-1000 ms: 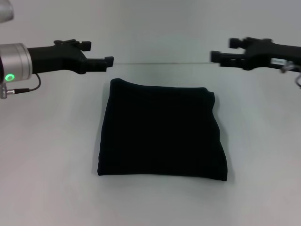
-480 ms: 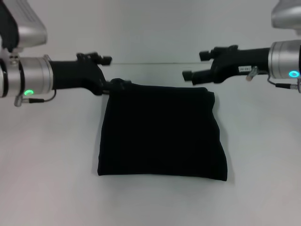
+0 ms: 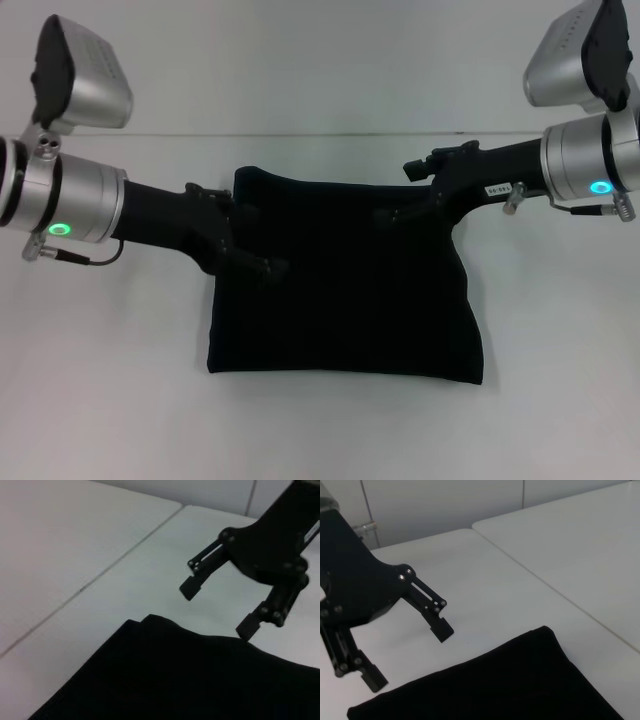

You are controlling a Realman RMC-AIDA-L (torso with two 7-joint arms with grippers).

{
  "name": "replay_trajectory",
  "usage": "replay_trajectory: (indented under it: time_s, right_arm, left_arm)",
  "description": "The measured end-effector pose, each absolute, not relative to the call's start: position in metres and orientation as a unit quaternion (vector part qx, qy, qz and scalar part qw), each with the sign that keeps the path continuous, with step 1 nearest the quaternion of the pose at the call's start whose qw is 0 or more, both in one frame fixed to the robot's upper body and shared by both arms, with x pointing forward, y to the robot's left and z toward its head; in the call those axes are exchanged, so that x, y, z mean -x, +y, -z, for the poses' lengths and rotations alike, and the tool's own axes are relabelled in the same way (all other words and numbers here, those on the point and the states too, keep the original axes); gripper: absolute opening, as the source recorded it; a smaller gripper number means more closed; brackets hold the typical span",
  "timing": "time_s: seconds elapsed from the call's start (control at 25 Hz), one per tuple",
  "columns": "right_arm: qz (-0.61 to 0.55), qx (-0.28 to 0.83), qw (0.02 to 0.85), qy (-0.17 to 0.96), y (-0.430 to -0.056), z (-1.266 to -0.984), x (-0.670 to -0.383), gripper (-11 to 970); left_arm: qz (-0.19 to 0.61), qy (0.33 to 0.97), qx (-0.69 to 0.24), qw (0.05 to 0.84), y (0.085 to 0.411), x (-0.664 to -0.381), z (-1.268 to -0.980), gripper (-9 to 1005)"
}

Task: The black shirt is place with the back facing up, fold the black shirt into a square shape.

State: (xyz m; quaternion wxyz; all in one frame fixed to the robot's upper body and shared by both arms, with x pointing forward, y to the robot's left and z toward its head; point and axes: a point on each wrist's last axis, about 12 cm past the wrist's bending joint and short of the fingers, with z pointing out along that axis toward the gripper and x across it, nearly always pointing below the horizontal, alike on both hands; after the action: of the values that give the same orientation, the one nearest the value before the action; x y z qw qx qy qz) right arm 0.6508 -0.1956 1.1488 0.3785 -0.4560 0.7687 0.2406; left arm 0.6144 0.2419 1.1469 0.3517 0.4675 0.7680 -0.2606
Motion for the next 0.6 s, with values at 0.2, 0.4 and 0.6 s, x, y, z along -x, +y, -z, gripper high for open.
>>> replay_trajectory:
  time_s: [0.2, 0.4, 0.6]
  right_arm:
    - [-0.239, 0.457, 0.379, 0.769, -0.1963, -1.1474, -0.6501, 923]
    - [-0.238, 0.464, 0.374, 0.767, -0.1964, -1.1445, -0.6478, 924]
    - [-0.235, 0.474, 0.371, 0.763, -0.1953, -1.1424, -0.6462, 923]
  left_arm:
    - [0.268, 0.765, -0.467, 0.354, 0.2432, -0.6132, -1.1481, 934]
    - [0.267, 0.768, -0.462, 0.355, 0.2458, -0.6119, -1.1458, 934]
    - [0.259, 0.769, -0.464, 0.356, 0.2484, -0.6111, -1.1433, 934]
